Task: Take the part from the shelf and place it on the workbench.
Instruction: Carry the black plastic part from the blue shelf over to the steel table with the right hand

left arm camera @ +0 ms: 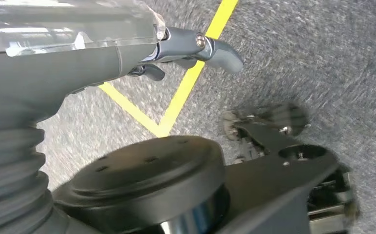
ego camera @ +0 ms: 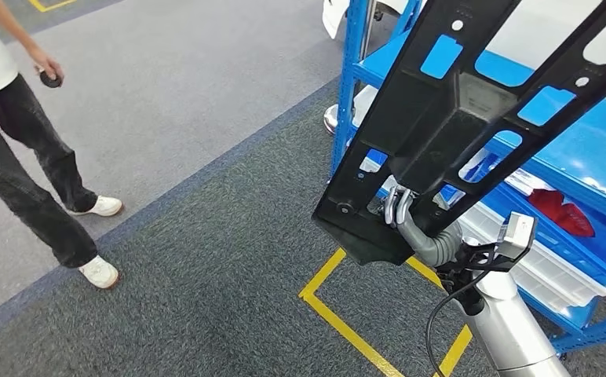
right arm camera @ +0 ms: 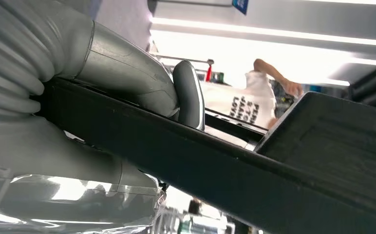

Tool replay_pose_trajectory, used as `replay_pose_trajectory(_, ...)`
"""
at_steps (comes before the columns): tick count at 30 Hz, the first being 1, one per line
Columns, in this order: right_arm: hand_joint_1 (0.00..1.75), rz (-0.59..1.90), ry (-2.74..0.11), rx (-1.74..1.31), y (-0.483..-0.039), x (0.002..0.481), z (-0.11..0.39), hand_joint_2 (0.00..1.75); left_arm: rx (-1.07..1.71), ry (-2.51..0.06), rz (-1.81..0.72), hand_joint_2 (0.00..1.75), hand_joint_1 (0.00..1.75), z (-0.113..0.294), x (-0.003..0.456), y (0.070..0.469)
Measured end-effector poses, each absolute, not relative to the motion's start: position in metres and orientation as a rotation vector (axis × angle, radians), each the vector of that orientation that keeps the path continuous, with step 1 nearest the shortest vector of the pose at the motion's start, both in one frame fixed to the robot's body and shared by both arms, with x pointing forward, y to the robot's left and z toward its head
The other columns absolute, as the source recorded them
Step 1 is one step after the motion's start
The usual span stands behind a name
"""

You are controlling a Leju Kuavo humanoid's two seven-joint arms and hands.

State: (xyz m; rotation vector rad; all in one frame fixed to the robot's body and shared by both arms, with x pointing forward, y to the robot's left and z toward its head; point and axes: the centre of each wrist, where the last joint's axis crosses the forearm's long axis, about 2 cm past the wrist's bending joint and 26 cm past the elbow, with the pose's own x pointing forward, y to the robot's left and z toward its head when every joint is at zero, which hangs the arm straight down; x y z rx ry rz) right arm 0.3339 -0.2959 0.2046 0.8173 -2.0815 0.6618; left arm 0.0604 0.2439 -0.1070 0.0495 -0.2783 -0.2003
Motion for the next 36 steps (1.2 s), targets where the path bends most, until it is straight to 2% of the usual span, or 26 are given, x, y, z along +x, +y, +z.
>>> replay_pose_trajectory(36,1.71,0.658,-2.066,0.788,-0.304,0.335,0.201,1.75,0.051,-0.275,-0.212,1.75,0.00,-0.107,0.061,0.243)
